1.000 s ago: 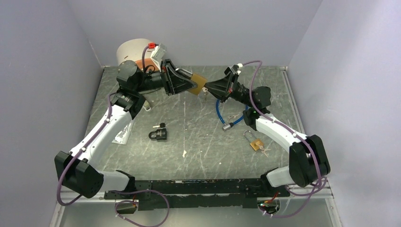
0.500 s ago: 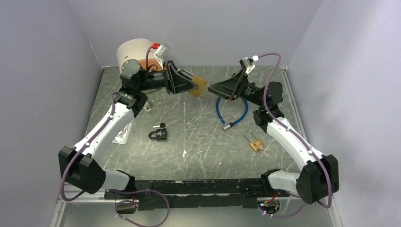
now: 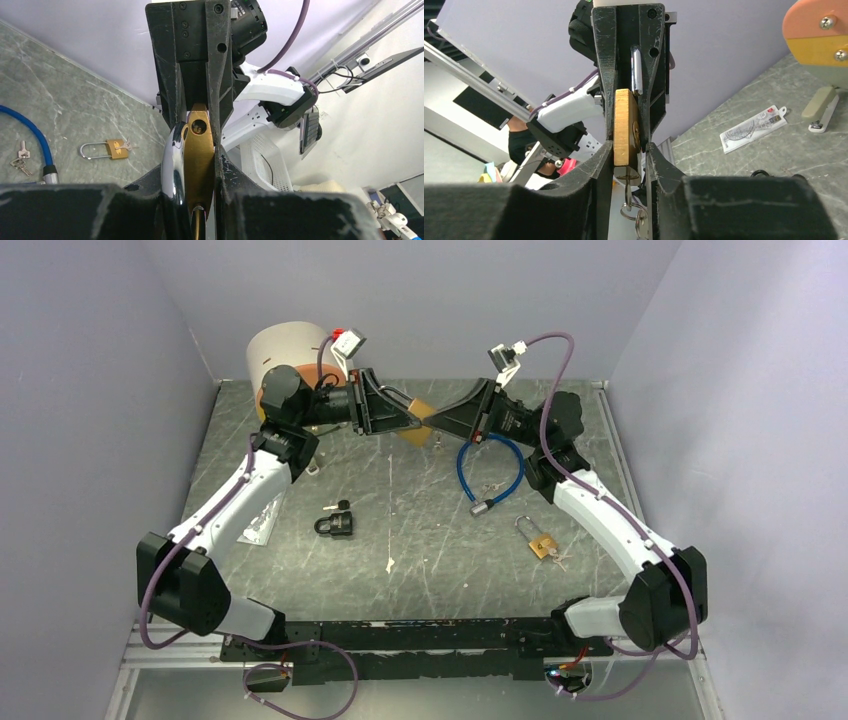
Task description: Unlock with the key
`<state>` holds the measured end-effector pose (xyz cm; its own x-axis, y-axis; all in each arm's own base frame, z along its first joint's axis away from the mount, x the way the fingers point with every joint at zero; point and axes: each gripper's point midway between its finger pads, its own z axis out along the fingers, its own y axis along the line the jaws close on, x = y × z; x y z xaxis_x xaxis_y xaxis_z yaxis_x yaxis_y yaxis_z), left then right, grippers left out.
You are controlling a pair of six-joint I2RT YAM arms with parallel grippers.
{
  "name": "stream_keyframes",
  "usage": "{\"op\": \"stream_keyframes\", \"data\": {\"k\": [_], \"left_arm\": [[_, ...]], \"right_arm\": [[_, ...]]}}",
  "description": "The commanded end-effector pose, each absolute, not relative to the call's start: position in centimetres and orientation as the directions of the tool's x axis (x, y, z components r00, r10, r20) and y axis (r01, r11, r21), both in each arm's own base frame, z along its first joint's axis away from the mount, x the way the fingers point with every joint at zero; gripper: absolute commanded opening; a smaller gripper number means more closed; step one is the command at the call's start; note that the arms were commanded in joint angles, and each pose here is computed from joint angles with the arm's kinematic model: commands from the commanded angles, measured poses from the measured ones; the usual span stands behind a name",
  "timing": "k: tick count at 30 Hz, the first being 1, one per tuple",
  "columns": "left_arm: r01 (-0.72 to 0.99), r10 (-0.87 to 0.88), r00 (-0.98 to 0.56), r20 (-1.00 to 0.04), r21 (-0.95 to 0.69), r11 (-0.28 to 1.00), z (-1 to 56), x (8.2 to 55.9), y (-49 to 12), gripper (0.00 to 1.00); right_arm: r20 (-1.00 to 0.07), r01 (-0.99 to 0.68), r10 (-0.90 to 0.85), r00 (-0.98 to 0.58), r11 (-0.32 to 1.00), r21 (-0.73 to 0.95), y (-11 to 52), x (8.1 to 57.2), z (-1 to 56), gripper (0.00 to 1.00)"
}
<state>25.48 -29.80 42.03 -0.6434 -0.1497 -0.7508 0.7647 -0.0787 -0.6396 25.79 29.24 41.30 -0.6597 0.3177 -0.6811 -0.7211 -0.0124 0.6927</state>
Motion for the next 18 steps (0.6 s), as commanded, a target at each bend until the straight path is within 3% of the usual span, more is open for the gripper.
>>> {"op": "stream_keyframes", "data": {"k": [1,4,6,14,18], "left_arm": [[0.836,-0.207,-0.548,-0.81,-0.536,-0.119,45.2,23.9,-29.1,0.03],[0.838,-0.21,-0.545,-0.812,-0.532,-0.12,45.5,23.9,-29.1,0.05],[0.838,-0.212,-0.545,-0.811,-0.534,-0.112,45.5,24.1,-29.1,0.13],[0.803,-0.299,-0.561,-0.772,-0.595,0.031,44.8,26.6,-27.4,0.66],[0.776,-0.355,-0.545,-0.76,-0.617,0.13,43.8,27.9,-26.1,0.76]], "right_arm": [[-0.705,-0.765,0.339,-0.623,-0.076,0.64,29.2,24.7,43.4,0.23],[-0.696,-0.76,0.348,-0.628,-0.083,0.645,29.3,24.7,43.6,0.08],[-0.7,-0.765,0.353,-0.621,-0.078,0.64,29.2,24.7,43.7,0.01],[-0.738,-0.789,0.333,-0.587,-0.029,0.614,29.0,24.6,42.6,0.0],[-0.752,-0.798,0.307,-0.583,-0.044,0.601,28.6,23.2,41.9,0.0]]}}
